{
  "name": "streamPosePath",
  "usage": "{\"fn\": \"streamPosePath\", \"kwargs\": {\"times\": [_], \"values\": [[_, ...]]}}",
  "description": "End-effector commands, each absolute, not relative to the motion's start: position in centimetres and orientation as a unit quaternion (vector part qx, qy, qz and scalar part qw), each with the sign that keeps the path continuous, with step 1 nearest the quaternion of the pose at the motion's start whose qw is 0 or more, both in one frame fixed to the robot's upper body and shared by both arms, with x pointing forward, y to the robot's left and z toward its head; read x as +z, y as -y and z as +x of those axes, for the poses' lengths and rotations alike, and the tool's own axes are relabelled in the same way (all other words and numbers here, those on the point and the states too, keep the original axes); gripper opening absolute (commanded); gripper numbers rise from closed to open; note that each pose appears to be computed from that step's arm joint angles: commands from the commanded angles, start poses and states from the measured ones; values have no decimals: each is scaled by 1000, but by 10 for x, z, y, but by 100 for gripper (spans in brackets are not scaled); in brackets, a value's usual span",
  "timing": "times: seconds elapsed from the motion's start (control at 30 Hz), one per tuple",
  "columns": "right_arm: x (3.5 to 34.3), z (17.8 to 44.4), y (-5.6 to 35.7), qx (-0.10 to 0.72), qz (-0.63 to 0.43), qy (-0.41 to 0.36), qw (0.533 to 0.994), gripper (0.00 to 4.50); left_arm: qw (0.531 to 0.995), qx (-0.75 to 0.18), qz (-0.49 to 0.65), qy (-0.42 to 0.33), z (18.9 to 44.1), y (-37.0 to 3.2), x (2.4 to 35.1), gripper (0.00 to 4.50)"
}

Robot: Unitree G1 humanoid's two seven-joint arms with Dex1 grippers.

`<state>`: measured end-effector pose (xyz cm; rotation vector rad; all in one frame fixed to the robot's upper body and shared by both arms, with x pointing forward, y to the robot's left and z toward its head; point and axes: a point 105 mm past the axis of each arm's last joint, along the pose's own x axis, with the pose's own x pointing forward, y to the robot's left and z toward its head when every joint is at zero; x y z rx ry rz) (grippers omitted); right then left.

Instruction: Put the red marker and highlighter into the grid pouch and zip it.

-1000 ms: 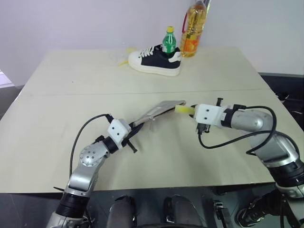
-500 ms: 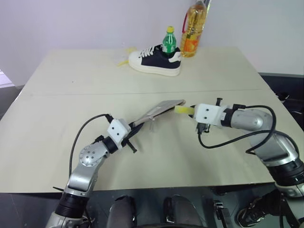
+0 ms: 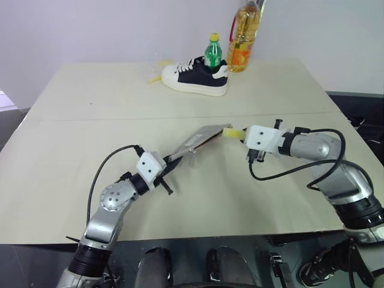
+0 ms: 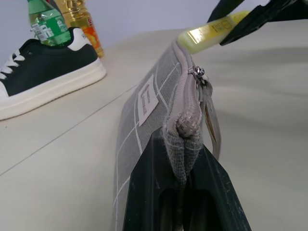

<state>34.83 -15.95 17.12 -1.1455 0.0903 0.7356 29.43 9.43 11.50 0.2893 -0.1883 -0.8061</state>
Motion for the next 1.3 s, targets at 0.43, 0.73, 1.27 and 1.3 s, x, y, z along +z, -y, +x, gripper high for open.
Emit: {"fn": "streamPosePath", "kwargs": {"times": [0.43, 0.73, 1.27, 1.3], "values": [[179, 344, 143, 353, -553, -21, 754, 83, 895, -404, 148, 121, 288, -85, 129, 0], [175, 330, 118, 397, -608, 28, 687, 83, 892, -409, 146, 128, 288, -84, 133, 0], [179, 319, 91, 454, -659, 133, 585, 229, 880, -432, 154, 122, 285, -85, 138, 0], [180, 321, 92, 450, -660, 135, 586, 278, 881, -430, 155, 121, 285, -86, 138, 0]]}}
